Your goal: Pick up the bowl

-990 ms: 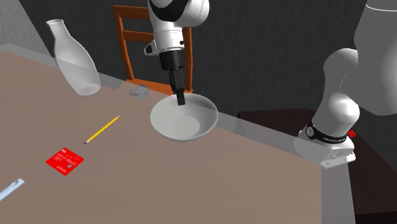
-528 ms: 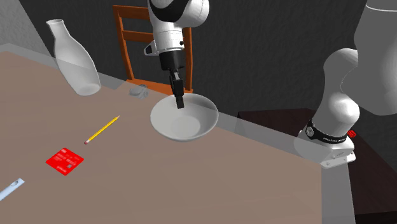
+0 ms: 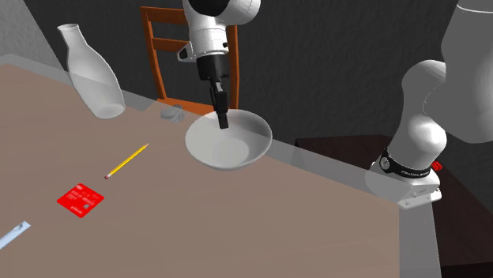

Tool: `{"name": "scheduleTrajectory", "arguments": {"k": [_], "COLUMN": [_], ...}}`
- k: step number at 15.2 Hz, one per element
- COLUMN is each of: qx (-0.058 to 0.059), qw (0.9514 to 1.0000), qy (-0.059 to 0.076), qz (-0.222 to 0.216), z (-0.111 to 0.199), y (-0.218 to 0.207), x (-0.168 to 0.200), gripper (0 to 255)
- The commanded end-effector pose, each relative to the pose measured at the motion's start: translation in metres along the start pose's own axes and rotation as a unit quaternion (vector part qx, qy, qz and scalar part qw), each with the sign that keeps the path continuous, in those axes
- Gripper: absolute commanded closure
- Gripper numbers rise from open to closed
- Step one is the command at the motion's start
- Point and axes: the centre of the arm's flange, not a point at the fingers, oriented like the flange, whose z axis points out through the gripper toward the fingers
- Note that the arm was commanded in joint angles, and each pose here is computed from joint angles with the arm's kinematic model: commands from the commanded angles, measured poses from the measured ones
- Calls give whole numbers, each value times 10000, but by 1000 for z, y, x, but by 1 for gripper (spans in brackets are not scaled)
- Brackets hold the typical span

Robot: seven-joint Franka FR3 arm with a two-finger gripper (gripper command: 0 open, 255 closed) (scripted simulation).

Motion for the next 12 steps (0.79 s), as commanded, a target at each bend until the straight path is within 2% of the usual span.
{"name": "scheduleTrajectory", "arguments": {"k": [1, 10, 12], "qx": [0, 0, 0], "qw": [10000, 10000, 10000], "qy": [1, 1, 1], "qz": [0, 0, 0], "z": [-9, -50, -51], "y": [-5, -29, -30], "x": [0, -1, -1], "gripper": [255, 255, 255]}}
